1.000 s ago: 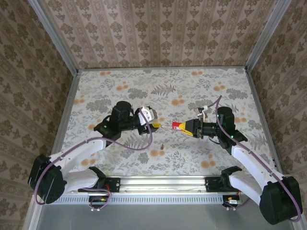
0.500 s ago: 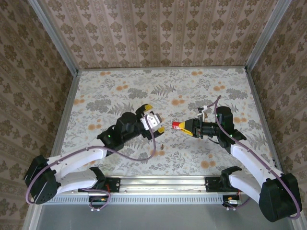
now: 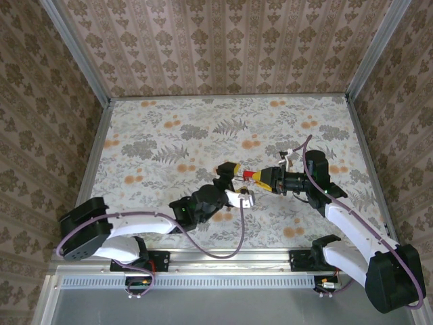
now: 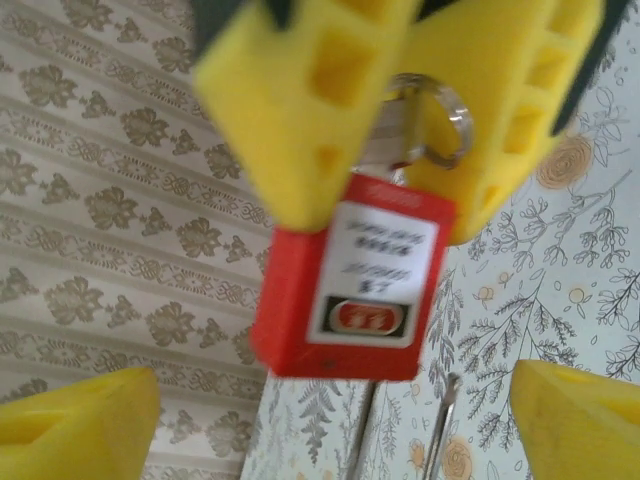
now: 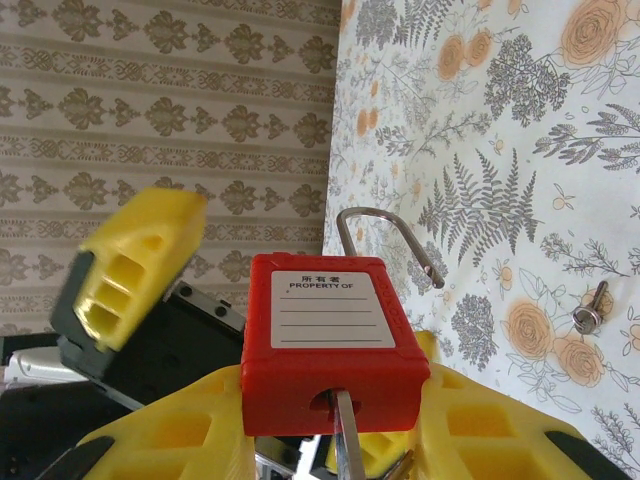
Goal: Unlock with the key
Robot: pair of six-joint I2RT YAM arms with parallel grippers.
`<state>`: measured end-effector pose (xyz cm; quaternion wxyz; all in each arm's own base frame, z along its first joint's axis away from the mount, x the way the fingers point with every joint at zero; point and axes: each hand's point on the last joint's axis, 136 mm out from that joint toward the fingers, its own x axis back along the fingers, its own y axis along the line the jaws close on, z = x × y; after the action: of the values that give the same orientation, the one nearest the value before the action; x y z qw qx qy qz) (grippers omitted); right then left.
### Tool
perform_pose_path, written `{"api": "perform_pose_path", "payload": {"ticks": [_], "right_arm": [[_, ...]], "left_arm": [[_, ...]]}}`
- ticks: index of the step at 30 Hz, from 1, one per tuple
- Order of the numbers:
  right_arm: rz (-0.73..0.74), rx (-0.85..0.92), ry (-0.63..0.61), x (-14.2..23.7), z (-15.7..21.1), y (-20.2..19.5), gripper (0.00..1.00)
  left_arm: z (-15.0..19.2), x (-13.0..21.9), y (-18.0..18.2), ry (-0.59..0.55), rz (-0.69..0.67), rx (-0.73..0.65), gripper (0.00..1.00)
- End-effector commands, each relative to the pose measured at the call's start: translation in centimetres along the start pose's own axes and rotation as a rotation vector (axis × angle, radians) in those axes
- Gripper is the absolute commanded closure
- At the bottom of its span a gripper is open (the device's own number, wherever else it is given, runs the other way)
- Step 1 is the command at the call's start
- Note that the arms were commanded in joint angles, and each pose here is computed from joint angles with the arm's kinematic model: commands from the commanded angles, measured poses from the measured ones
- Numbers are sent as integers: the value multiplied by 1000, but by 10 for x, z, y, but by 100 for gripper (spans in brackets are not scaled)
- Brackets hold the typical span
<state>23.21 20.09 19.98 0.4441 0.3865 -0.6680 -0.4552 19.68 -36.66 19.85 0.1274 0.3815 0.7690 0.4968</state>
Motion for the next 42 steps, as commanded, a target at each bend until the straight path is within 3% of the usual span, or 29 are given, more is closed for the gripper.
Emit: {"api": "perform_pose_path", "payload": {"ticks": [1, 8, 16, 26, 32, 42], "right_arm": [[-19, 28, -23, 2, -7, 16, 87], [-22, 28, -26, 2, -7, 16, 87], [-28, 26, -25, 3, -5, 17, 88], [-18, 12, -23, 3, -2, 13, 88], [-22, 5, -28, 3, -3, 14, 86], [0, 22, -92, 11, -18, 18, 64]], "left_arm": [[-15, -5, 25, -10, -98, -51, 16], [-21, -13, 26, -7, -98, -72, 25], [-21, -25, 17, 11, -70, -109, 29], [-24, -27, 15, 18, -53, -138, 61], [-23, -28, 9, 28, -41, -157, 70], [-14, -26, 6, 60, -6, -143, 75]]}}
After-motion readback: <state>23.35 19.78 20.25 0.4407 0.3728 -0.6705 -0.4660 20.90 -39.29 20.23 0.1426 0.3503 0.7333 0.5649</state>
